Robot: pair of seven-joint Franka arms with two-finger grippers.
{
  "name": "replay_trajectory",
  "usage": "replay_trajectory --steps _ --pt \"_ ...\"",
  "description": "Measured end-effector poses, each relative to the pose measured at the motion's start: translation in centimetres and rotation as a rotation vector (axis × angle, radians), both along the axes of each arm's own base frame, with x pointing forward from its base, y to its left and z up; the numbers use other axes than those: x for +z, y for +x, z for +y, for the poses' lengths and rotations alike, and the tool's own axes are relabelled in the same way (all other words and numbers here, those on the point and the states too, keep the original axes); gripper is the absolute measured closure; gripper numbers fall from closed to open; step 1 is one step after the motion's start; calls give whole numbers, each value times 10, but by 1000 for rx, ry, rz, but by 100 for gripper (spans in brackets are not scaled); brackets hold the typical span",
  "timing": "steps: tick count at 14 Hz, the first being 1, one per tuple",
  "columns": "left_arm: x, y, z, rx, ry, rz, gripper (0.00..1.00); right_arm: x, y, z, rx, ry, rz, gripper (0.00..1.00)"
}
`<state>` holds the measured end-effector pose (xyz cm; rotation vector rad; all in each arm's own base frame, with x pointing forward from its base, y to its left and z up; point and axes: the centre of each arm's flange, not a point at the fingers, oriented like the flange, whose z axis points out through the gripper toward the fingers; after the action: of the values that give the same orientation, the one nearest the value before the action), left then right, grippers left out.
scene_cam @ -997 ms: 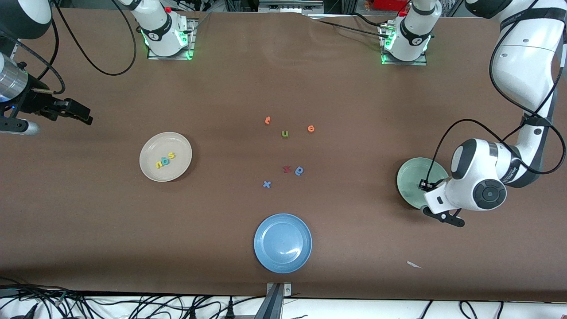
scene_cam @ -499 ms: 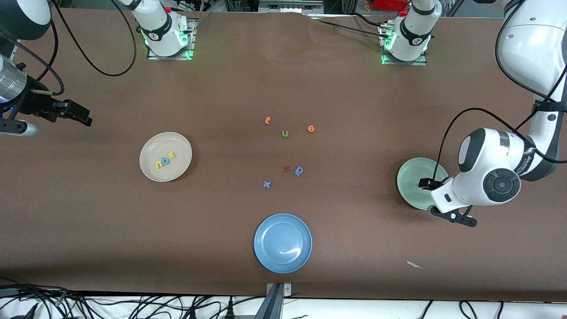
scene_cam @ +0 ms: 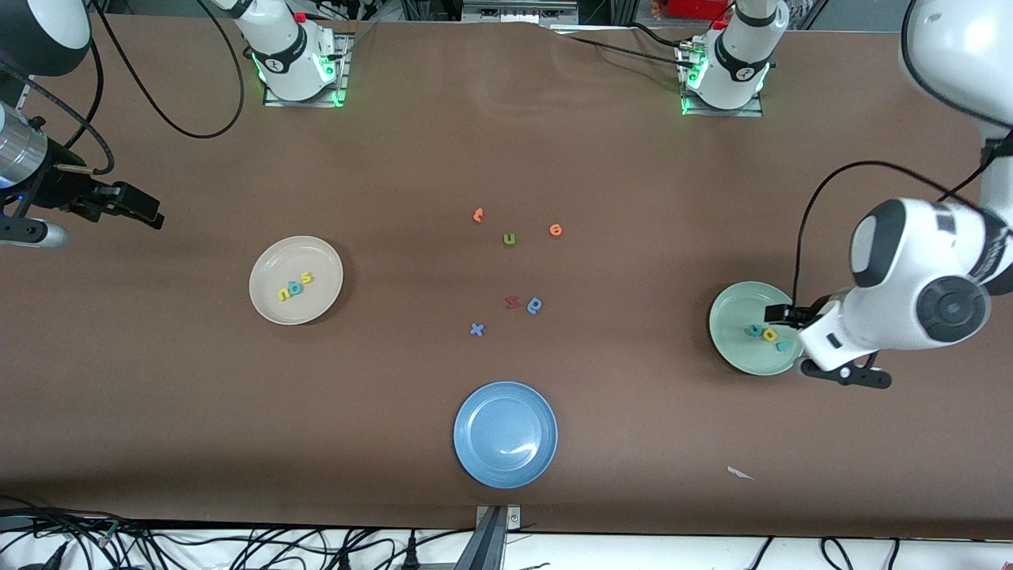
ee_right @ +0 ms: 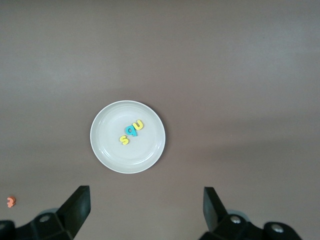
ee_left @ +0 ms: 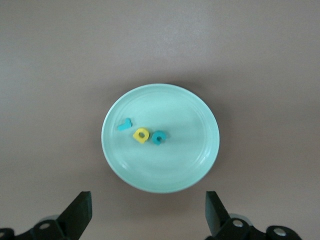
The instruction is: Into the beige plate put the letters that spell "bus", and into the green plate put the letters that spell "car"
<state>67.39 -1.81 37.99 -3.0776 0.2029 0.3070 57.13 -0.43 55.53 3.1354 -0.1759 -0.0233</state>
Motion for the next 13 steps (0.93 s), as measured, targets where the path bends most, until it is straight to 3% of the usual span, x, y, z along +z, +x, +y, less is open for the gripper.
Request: replay_trajectory --steps 7,13 --pt "173 -77 18 64 -15 -161 0 0 1 0 0 0 -1 0" --pt "225 -117 12 43 -22 -168 0 0 1 0 0 0 -1 0"
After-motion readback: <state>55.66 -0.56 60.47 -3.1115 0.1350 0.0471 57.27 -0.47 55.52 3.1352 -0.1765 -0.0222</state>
